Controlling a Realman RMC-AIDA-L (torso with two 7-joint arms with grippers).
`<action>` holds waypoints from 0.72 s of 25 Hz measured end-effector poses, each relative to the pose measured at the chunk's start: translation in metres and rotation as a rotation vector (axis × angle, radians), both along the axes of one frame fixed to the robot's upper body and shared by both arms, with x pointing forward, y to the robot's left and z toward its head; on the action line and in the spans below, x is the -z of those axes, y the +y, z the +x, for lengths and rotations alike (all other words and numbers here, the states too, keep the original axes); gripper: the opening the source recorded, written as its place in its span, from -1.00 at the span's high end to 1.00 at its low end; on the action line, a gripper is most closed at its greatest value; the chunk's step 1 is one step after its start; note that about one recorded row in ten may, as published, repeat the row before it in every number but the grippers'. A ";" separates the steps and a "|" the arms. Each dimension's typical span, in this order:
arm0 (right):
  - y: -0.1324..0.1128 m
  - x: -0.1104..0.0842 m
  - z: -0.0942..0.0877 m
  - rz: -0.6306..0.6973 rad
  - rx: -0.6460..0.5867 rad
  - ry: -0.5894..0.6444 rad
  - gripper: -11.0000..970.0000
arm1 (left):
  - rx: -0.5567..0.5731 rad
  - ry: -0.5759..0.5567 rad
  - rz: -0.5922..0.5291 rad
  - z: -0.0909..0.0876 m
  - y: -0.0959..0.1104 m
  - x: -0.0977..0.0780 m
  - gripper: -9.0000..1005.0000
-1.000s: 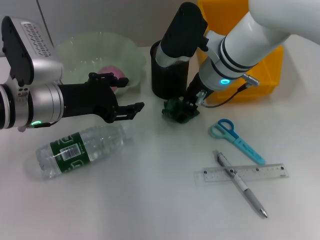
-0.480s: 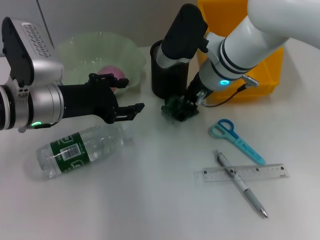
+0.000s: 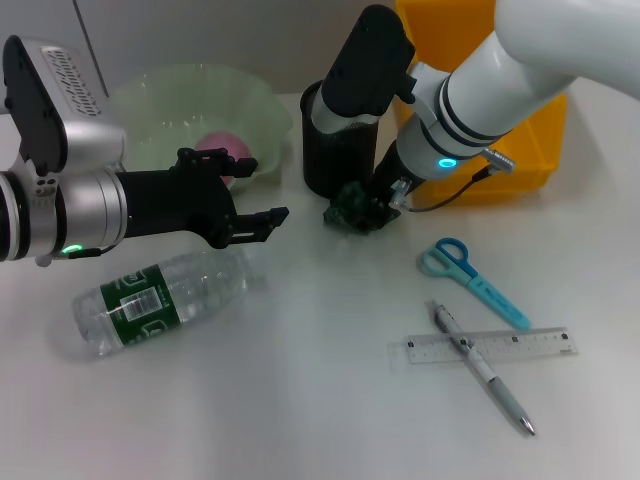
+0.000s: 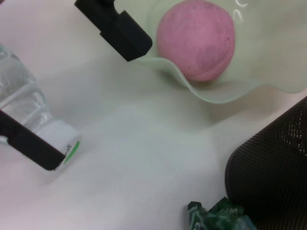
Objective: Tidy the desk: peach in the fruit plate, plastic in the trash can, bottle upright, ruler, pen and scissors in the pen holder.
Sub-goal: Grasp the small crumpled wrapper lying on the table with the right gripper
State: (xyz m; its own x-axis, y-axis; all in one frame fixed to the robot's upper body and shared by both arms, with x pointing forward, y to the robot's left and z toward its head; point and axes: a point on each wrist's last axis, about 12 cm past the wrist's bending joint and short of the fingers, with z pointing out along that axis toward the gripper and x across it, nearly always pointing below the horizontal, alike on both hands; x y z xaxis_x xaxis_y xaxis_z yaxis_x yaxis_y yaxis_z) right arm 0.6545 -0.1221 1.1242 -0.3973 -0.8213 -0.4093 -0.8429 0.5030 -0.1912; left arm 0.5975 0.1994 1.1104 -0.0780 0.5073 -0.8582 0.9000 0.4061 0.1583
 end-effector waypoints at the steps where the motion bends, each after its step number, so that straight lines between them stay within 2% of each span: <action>1: 0.000 0.000 0.000 0.000 0.001 0.000 -0.11 | 0.000 0.000 0.000 0.000 0.000 0.000 -0.43; 12: -0.001 0.001 -0.001 0.005 0.010 0.006 0.57 | 0.005 0.000 0.004 0.000 -0.002 0.000 -0.42; 18: -0.002 0.000 0.000 0.012 0.015 0.003 0.65 | 0.004 0.001 0.006 -0.001 -0.001 0.001 -0.42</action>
